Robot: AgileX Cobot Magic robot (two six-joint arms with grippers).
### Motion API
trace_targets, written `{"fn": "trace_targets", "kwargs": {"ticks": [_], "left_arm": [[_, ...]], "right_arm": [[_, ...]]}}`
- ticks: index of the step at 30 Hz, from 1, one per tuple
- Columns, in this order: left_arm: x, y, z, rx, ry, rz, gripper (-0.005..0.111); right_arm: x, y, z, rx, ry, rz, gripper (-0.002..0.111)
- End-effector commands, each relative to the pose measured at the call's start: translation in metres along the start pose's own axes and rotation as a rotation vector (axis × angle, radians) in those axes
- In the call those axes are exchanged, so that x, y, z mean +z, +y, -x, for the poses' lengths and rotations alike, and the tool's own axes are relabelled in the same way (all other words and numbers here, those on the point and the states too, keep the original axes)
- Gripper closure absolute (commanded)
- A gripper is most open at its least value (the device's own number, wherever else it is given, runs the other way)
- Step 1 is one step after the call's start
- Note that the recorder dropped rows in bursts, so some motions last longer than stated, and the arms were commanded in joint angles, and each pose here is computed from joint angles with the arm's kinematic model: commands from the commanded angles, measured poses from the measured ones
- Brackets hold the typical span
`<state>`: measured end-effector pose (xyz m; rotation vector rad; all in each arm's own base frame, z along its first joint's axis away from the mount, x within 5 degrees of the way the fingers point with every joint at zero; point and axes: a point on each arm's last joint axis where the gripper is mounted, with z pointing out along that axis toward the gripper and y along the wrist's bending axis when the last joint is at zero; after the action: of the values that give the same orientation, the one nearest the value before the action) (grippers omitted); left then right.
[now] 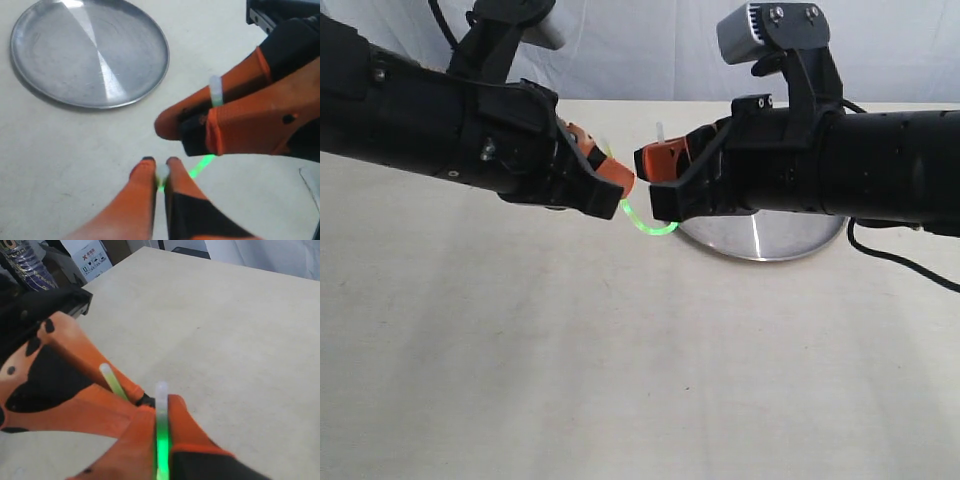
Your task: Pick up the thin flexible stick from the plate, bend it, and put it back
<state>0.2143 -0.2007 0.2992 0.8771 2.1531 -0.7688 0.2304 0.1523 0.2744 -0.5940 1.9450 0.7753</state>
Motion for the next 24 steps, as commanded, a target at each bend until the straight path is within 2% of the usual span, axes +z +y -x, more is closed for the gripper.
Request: {"fn": "trace_targets", "kwargs": {"ticks": [1,8,11,15,20,24], "left_arm": [[-0.001,0.015,-0.002,-0.025,0.028,0.081,0.107],[-0.009,0.037,-0.004,-0.081,0.041,0.170,0.107],[-0.010,0.040,-0.005,-0.090,0.043,0.178,0.101],[-0.010,0.041,-0.006,-0.082,0.056,0.187,0.084],[-0.010,0.042,-0.006,-0.077,0.063,0.194,0.055],[-0.010,0.042,-0.007,-0.081,0.067,0.200,0.042]], "right_arm": [[0.000,0.007,0.002,0.014,-0.010,0.051,0.109],[0.000,0.007,0.002,0.014,-0.010,0.051,0.109],[0.000,0.006,0.002,0.014,-0.010,0.041,0.109],[0.000,0.002,0.002,0.014,-0.008,0.003,0.109],[0.000,-0.003,0.002,0.014,-0.006,-0.049,0.109],[-0.001,-0.010,0.001,0.015,-0.002,-0.126,0.109]]}}
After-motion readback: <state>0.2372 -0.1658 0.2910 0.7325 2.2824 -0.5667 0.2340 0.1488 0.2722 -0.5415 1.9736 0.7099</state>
